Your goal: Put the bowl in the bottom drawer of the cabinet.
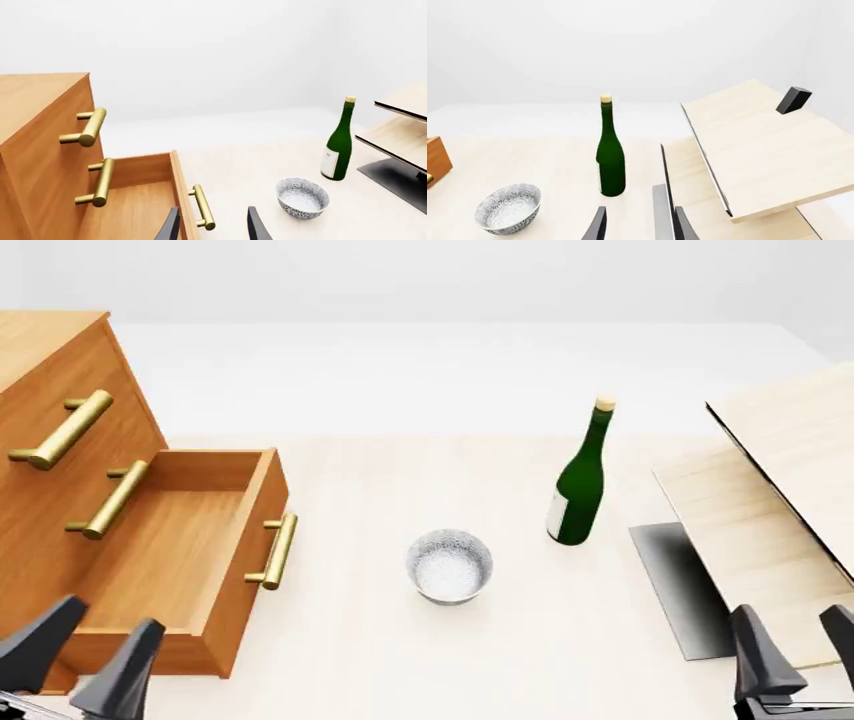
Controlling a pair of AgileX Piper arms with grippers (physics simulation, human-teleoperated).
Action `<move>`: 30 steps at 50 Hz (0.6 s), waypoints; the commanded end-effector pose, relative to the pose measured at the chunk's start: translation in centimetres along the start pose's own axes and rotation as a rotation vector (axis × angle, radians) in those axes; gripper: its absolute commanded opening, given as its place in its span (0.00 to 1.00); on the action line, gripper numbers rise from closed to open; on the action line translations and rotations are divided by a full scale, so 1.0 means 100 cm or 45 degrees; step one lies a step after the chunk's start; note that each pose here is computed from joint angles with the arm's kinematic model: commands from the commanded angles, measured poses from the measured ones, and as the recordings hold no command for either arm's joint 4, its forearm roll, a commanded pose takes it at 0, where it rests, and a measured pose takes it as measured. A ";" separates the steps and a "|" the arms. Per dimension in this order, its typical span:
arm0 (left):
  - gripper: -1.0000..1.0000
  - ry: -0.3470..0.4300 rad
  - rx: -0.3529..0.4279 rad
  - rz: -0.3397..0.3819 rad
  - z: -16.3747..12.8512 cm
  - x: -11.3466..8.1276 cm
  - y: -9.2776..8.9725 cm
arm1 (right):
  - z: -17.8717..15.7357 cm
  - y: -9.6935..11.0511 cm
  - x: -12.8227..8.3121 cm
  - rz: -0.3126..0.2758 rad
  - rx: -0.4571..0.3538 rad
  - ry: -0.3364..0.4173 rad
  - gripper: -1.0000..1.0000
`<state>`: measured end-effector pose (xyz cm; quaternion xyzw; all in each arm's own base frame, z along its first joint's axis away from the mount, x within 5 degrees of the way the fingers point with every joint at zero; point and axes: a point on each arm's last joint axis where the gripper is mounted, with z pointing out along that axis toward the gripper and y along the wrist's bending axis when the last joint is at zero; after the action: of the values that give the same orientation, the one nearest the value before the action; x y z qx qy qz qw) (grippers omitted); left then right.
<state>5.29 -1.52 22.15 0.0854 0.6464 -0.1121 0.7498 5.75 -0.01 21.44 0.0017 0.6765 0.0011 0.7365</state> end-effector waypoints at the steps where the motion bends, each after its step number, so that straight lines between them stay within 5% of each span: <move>1: 1.00 -0.042 0.200 0.008 -0.001 -0.014 -0.009 | 0.000 0.000 0.000 0.000 0.000 0.000 1.00; 14: 1.00 -0.047 0.315 0.078 0.013 -0.040 -0.017 | 0.000 0.000 0.000 0.000 0.000 0.000 1.00; 30: 1.00 -0.063 0.402 0.040 0.033 -0.078 -0.027 | 0.000 0.000 0.000 0.000 0.000 0.000 1.00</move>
<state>6.05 -3.76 27.76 0.1972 0.6087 -0.1840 0.7462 5.76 0.00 21.45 0.0016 0.6765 0.0012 0.7365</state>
